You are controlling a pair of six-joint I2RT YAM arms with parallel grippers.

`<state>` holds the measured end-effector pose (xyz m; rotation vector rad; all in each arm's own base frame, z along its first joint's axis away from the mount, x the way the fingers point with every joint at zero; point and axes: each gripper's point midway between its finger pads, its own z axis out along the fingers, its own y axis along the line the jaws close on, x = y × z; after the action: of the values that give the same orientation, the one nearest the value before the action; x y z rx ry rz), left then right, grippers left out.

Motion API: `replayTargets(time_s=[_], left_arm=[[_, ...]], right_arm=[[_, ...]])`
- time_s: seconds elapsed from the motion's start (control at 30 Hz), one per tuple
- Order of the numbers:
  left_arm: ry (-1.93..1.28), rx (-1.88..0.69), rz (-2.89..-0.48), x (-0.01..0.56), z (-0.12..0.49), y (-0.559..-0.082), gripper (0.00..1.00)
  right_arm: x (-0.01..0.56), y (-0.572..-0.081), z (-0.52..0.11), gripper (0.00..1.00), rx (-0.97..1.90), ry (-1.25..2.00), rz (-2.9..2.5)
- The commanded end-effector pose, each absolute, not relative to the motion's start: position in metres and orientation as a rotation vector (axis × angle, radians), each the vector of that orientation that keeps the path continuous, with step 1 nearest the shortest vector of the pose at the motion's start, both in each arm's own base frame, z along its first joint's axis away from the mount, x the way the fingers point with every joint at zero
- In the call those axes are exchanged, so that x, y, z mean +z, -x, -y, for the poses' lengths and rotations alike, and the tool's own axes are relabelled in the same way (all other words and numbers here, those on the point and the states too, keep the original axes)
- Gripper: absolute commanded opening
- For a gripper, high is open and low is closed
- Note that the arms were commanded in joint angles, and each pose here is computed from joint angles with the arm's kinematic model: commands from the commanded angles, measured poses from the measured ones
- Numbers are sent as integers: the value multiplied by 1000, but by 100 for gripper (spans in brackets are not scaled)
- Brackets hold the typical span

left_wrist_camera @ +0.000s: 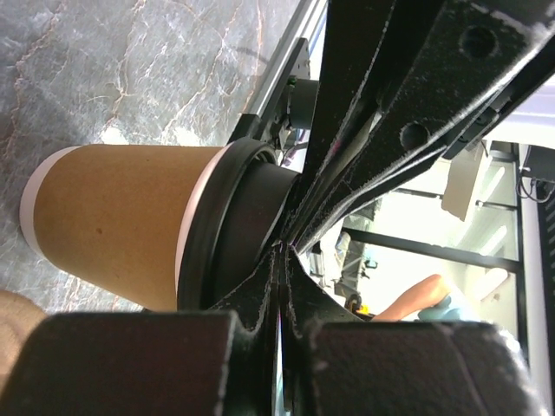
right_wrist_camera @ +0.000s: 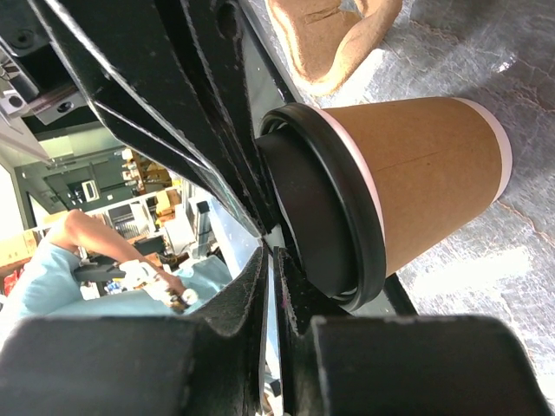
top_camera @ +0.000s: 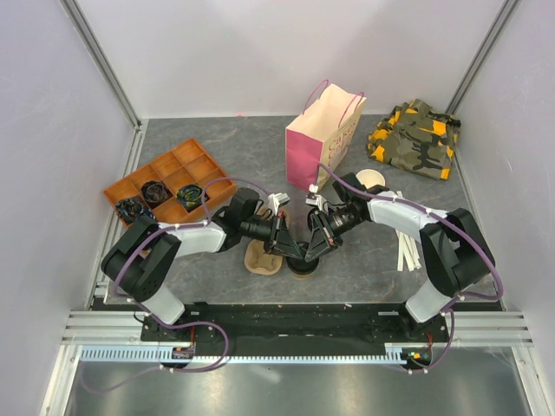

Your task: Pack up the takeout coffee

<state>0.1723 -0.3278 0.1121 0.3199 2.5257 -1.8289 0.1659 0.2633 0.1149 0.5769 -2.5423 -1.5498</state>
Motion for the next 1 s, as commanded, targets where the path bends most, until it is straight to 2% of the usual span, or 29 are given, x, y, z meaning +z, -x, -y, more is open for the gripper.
replayTargets(time_s=[0.0,0.13,0.4,0.67,0.97], left_arm=[[-244,-1671,-2489,105,321,-189,2],[-312,-1750,-2395,140,324,-184,2],[-343,-1779,-2400,147,326,-162,2],[-236,-1727,-2513,113,326,-166,2],[-94,-1644,-2660,65,310,-170,2]], right_arm=[[101,-172,-258,13,-1466,-637,2610],[112,-174,-261,13,-1506,-655,2603],[137,-177,-269,14,-1603,-641,2574],[140,-180,-277,14,-1618,-647,2572],[99,-174,-269,13,-1473,-631,2610]])
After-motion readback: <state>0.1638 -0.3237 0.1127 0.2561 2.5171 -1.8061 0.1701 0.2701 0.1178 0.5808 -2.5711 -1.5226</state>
